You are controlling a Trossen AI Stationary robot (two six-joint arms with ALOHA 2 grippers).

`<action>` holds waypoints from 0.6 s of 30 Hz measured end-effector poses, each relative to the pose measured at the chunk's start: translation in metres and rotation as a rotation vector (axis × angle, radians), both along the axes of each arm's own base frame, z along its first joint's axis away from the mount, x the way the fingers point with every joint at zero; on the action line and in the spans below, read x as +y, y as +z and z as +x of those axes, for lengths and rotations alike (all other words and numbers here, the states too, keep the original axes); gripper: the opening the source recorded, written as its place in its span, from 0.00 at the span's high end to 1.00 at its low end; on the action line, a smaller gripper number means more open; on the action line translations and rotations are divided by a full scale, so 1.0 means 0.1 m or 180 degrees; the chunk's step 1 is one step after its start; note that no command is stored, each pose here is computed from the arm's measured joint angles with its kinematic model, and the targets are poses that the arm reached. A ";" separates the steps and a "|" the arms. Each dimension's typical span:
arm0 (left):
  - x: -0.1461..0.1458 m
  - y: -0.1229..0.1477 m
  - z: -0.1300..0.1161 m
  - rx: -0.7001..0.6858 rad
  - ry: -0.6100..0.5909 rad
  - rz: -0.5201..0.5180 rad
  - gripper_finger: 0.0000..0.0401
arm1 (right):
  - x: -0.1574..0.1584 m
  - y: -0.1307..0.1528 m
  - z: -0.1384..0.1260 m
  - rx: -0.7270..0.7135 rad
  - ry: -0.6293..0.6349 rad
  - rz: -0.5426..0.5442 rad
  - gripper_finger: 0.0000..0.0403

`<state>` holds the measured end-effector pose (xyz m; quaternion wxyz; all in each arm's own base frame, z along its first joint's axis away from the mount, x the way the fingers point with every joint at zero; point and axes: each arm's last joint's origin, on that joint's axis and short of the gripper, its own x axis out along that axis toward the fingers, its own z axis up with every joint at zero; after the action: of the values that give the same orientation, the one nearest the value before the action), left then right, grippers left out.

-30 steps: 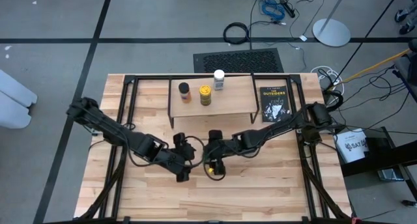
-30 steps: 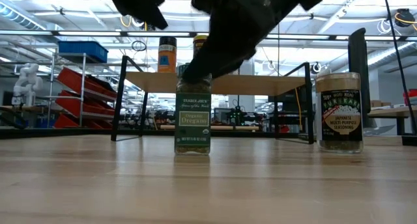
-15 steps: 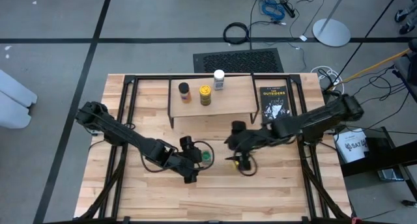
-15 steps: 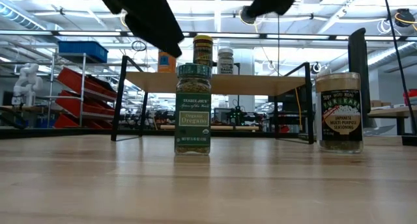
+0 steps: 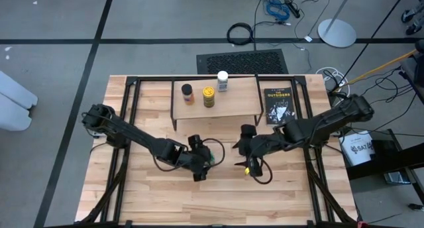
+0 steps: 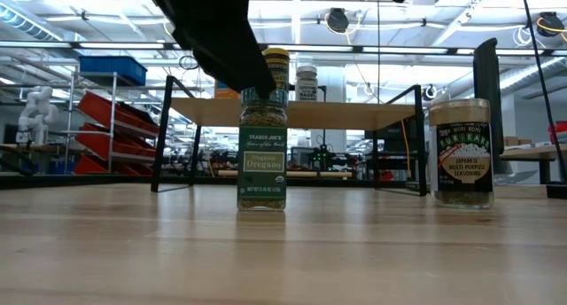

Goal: Shelf spices
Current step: Remove the green seasoning bottle from the shelf

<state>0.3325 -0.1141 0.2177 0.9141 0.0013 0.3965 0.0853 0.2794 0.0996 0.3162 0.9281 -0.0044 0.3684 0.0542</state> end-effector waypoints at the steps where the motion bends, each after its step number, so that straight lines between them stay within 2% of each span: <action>1: 0.02 -0.01 0.01 0.0011 0.0003 -0.0017 0.10 | 0.00 -0.01 0.00 0.0010 0.0001 -0.0005 0.27; 11: 0.16 -0.30 0.19 0.0339 -0.0405 -0.0221 0.13 | 0.01 -0.06 0.03 0.0096 0.0004 -0.0035 0.27; 18: 0.20 -0.33 0.21 0.0383 -0.0425 -0.0295 0.28 | 0.01 -0.06 0.03 0.0096 0.0010 -0.0039 0.28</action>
<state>0.3534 -0.0944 0.1847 0.8913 -0.0095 0.4533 0.0055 0.2824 0.1008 0.3100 0.9223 -0.0098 0.3826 0.0534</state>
